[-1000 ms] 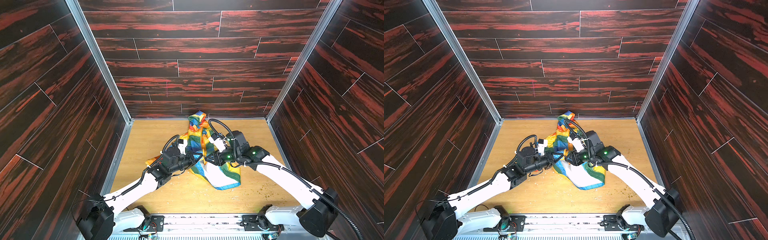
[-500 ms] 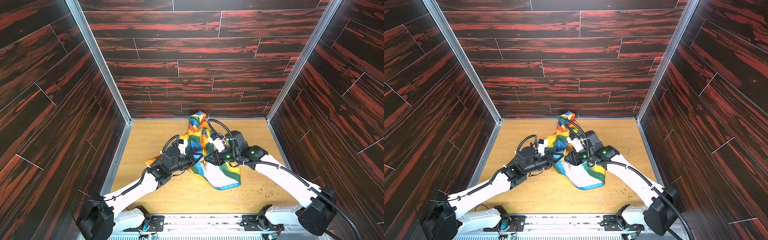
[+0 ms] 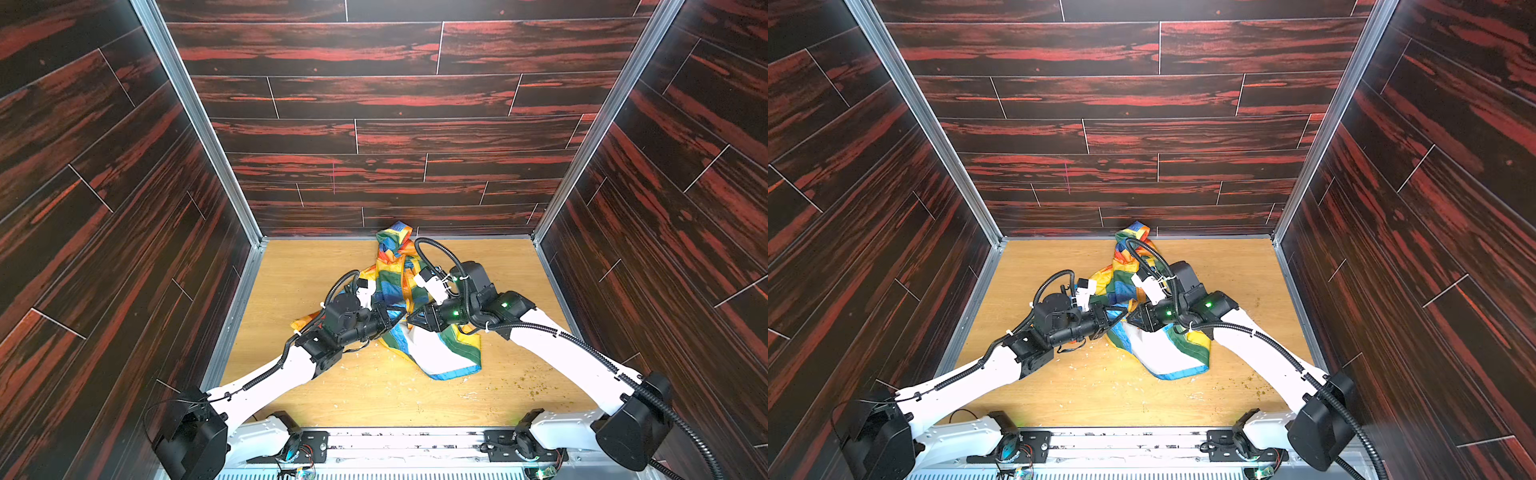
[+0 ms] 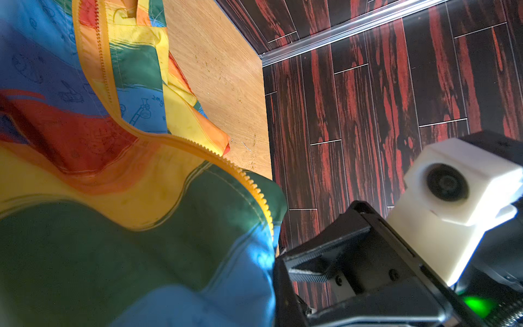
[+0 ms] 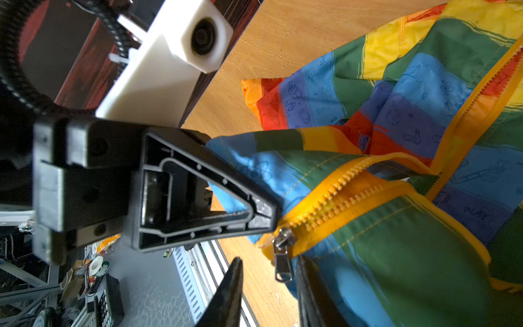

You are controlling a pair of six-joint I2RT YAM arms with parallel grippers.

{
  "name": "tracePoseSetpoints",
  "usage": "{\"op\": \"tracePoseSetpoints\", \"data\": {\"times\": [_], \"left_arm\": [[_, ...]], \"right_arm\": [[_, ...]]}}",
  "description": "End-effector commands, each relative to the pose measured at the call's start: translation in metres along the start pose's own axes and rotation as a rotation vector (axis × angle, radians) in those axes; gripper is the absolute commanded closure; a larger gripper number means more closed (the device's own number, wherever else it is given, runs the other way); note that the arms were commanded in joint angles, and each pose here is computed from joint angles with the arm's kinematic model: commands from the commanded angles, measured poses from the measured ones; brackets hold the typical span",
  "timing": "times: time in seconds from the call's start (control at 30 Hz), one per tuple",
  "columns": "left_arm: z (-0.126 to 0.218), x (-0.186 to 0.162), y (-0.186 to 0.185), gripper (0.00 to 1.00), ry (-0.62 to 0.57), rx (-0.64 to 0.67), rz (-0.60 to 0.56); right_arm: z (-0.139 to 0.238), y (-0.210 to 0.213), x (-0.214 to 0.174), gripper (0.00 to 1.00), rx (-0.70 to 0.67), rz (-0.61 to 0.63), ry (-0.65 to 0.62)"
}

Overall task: Zip up the jacket
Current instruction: 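Hold both zipper ends pressed together near the slider with both grippers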

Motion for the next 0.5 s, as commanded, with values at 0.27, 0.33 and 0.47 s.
{"op": "tracePoseSetpoints", "data": {"times": [0.27,0.33,0.47], "left_arm": [[0.0027,0.0036,-0.0058,1.00,-0.012,-0.026,-0.001],[0.0023,0.0033,-0.0054,1.00,-0.010,-0.026,-0.001],[0.0015,0.0033,-0.0066,1.00,-0.004,-0.030,0.001]], "right_arm": [[-0.0124,-0.0083,-0.0133,0.67,0.000,0.012,0.056],[-0.0124,-0.0088,-0.0137,0.67,-0.002,0.013,0.055],[-0.0116,-0.0097,-0.0141,0.66,-0.005,0.013,0.050]]}}
Point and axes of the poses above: each gripper's point midway between its finger pads, its own z axis back along the fingers, its own y axis along the line the jaws close on, x = y × z, the point moved 3 cm from there along z, back along the fingers, and after that the axes turned 13 degrees about -z, right-handed, at the moved point
